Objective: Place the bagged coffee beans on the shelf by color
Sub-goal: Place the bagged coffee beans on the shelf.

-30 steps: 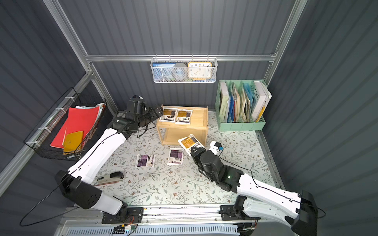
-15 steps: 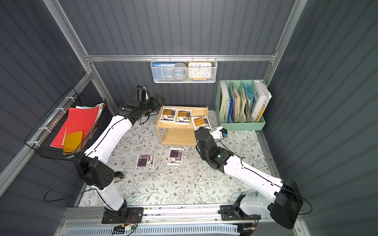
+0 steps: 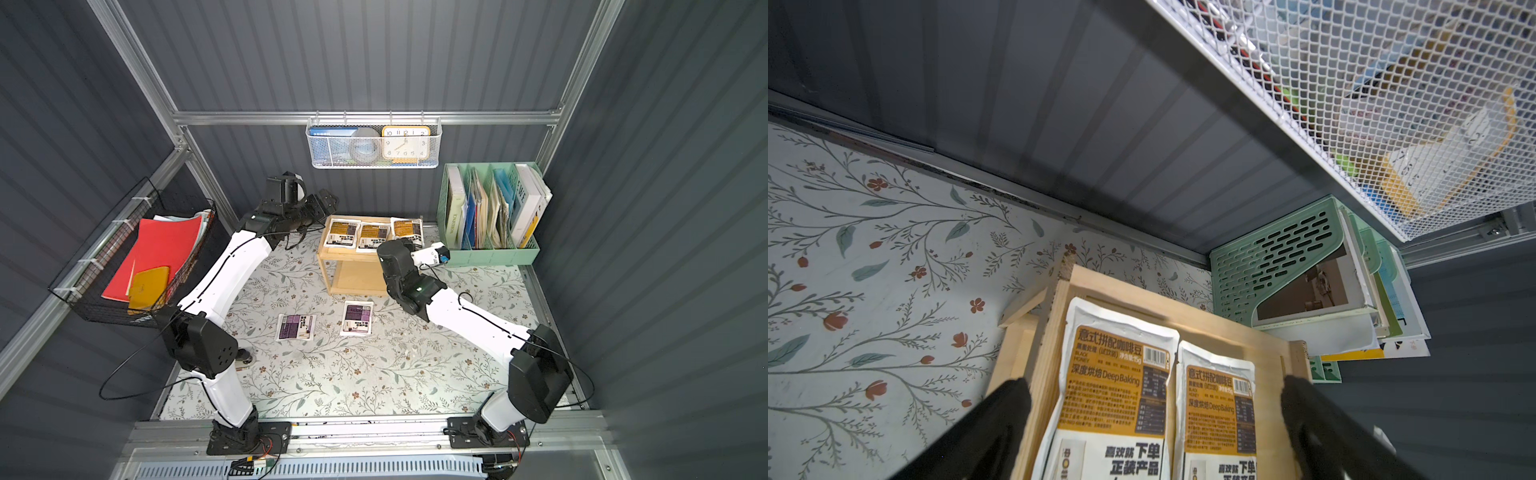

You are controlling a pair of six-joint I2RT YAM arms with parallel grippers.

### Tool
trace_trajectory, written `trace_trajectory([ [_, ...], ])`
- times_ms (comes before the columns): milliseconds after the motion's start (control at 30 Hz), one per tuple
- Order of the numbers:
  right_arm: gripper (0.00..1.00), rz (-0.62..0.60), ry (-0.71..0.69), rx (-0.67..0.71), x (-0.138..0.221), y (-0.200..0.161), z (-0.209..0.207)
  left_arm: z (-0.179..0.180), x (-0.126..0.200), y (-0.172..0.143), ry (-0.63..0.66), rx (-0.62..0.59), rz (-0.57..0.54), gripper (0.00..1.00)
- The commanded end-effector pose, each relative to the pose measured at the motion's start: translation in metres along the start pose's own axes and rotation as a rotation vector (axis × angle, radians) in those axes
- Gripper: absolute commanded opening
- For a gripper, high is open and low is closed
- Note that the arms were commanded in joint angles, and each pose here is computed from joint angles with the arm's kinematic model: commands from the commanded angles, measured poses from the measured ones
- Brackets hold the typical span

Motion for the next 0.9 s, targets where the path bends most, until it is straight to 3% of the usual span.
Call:
trace_trajectory([
  [0,0.01,-0.04,-0.001,-0.036,-0.011,-0.001,0.003,-0.001,-0.004,0.004,-0.031,-0.024,-0.005,1.0],
  [400,0.06,-0.039,-0.076,-0.067,-0.038,-0.011,-0.019,0.006,-0.011,-0.001,-0.037,-0.021,0.014,1.0],
  [667,0.49,-0.013,-0.092,-0.042,-0.04,-0.012,-0.019,0.008,-0.011,-0.003,-0.035,-0.017,0.018,1.0],
  [867,0.66,0.037,-0.102,-0.011,-0.036,-0.012,-0.013,0.009,-0.009,-0.004,-0.034,-0.011,0.014,1.0],
])
Point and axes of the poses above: each gripper's point midway between its finger pads, its own x axis back along the fingers, its own z axis along the line the jaws close on, y = z × x, the point moved 10 cm from there along x, back along the fingers, and after that the axes turned 4 degrees about -x, right-handed, at the moved point
